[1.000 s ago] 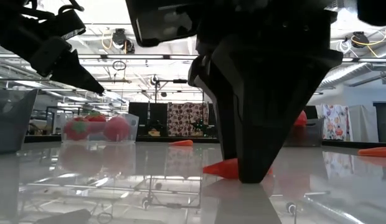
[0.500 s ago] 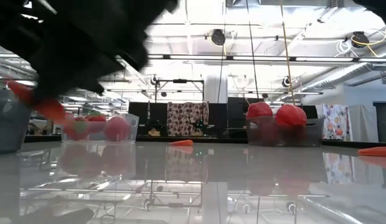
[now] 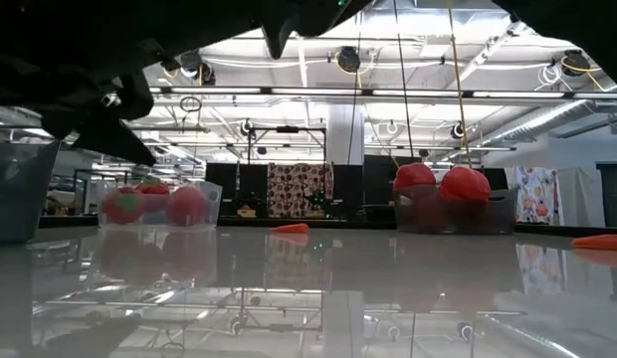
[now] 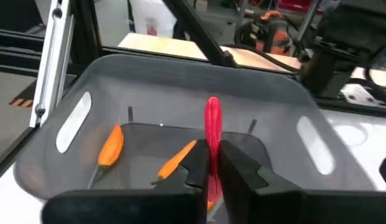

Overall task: Sort produce into baskets
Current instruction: Put the orange chili pepper into the bottom black bin

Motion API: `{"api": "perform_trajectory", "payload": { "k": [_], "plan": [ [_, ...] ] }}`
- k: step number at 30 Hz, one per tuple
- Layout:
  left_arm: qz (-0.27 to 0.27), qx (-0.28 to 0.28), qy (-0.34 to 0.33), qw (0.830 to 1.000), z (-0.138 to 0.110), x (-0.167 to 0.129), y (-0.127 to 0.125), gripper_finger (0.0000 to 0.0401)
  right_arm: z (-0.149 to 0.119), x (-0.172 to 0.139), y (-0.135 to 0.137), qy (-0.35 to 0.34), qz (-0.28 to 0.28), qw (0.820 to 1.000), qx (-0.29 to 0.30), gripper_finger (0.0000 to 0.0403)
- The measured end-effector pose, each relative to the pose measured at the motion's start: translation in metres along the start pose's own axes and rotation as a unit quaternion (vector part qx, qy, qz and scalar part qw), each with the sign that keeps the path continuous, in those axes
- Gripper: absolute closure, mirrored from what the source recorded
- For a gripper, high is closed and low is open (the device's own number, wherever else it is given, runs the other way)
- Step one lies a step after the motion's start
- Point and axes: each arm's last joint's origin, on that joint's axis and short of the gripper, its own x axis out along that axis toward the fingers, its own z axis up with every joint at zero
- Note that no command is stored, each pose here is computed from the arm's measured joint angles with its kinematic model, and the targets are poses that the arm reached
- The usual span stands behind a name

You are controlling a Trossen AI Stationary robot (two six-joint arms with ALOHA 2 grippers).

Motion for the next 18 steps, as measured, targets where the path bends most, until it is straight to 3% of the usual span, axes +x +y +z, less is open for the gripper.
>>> {"api": "perform_trajectory", "payload": {
  "k": [11,15,18],
  "plan": [
    [0.005,-0.01,-0.001,1.0,-0.004,0.001,0.001,0.0058,-0.003,0.003,0.002,-0.015,0.006,1.0,0.003,0.0286],
    [0.005,-0.01,-0.001,1.0,-0.004,0.001,0.001,0.0058,0.006,-0.006,-0.001,0.03,0.005,0.999,-0.012,0.0255],
    [0.004,-0.01,-0.001,1.0,-0.004,0.001,0.001,0.0058,0.03,-0.029,-0.007,0.088,0.004,0.996,-0.018,0.024]
  ]
}}
